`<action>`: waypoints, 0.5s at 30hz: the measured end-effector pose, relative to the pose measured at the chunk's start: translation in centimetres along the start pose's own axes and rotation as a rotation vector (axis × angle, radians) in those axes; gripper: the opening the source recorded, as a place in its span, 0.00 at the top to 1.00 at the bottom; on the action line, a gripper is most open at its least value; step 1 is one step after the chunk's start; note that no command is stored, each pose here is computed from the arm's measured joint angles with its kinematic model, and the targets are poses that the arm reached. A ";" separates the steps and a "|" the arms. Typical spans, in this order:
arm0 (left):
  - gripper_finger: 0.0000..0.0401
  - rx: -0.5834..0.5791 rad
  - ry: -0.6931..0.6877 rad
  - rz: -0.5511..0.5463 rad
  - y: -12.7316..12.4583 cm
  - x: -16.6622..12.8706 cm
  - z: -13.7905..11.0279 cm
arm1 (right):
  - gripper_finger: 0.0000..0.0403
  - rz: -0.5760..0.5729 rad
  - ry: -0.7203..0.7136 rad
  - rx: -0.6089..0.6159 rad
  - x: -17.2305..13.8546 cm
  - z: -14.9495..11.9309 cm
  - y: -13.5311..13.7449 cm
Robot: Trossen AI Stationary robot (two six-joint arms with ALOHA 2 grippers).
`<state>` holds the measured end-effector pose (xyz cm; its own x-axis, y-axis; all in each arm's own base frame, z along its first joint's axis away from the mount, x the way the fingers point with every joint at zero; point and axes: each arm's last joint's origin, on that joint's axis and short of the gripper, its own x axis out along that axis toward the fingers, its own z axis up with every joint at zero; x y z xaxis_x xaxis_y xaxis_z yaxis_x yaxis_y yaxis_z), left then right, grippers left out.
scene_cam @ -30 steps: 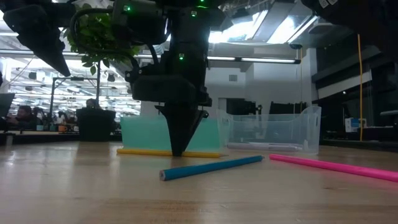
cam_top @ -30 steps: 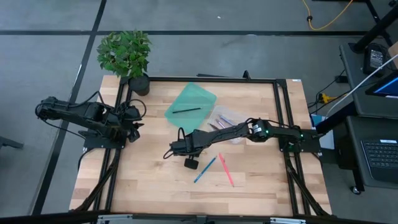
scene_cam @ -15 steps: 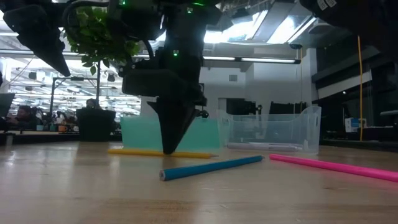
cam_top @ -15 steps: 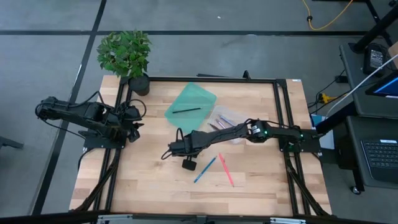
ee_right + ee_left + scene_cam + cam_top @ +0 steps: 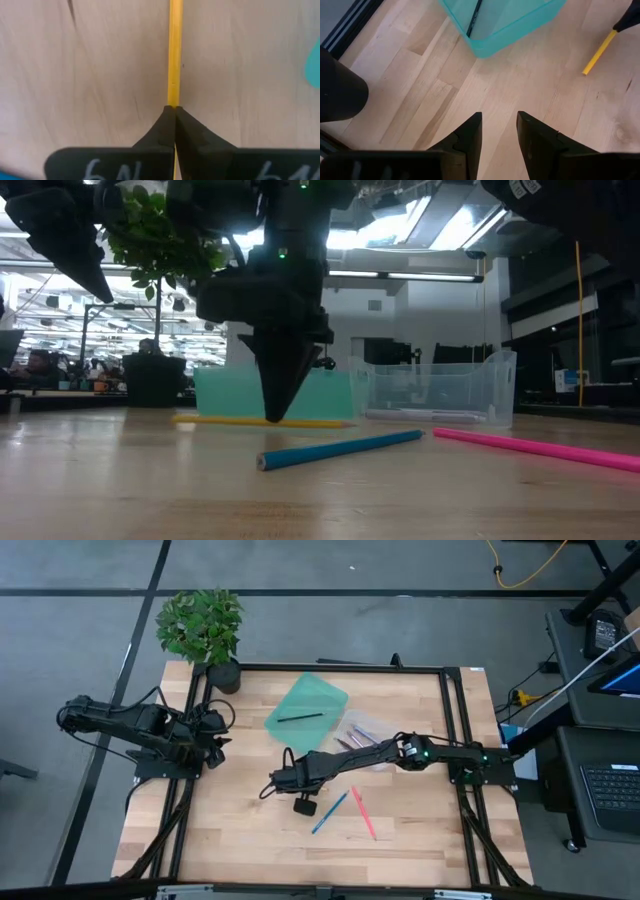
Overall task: Sort pens & pencils
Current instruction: Put the yellow pencil into the blue bin
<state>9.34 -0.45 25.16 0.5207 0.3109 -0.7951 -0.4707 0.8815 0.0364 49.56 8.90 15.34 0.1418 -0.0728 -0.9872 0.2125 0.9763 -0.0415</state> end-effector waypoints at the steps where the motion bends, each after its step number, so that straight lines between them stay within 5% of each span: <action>1: 0.71 0.000 0.000 0.000 0.0 0.0 0.0 | 1.00 -0.001 0.002 0.000 0.0 0.0 0.0; 15: 0.71 0.000 -0.001 0.000 0.0 0.0 0.0 | 1.00 -0.011 0.016 0.002 -0.1 -0.2 -0.1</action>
<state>9.34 -0.45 25.17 0.5212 0.3110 -0.7948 -0.4708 0.8815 0.0362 49.35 8.85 15.45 0.1242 -0.0798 -0.9890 0.2158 0.9751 -0.0516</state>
